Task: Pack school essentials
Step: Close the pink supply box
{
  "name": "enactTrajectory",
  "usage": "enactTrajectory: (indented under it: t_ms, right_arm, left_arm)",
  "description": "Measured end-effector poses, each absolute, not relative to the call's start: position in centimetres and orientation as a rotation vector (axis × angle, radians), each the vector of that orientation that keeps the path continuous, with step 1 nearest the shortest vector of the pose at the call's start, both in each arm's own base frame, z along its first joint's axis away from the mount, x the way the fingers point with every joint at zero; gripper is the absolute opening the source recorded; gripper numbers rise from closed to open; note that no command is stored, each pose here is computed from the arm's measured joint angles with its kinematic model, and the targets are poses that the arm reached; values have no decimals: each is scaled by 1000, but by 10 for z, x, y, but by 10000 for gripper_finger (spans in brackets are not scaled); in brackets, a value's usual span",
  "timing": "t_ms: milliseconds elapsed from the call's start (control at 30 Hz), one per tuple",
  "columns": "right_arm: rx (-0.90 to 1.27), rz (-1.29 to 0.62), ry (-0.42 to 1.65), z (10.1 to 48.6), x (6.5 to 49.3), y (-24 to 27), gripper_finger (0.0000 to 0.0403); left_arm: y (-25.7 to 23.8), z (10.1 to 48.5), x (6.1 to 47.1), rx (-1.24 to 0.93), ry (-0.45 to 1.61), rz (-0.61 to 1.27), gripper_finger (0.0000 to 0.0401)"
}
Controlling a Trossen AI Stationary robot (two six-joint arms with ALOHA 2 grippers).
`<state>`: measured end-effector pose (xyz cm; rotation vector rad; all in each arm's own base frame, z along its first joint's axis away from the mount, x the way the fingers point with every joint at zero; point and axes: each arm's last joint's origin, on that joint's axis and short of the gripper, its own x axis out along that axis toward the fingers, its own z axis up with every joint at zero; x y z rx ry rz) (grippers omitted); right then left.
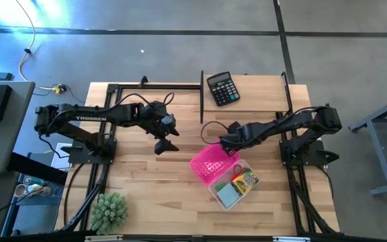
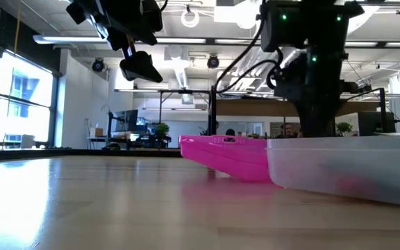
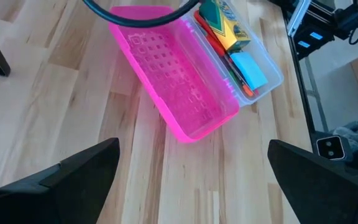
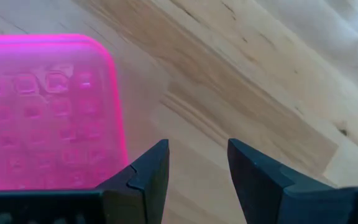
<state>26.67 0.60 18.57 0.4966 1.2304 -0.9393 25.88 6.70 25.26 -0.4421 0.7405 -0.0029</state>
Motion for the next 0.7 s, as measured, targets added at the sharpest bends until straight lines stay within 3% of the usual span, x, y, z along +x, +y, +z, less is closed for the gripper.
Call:
enactTrajectory:
  t_ms: [433, 700]
  right_arm:
    - [558, -853, 1100, 161, 271, 5, 153]
    - [593, -652, 1016, 157, 295, -7, 153]
  left_arm:
    - [67, 253, 259, -449, 741, 1, 400]
    - [67, 252, 259, -450, 744, 2, 400]
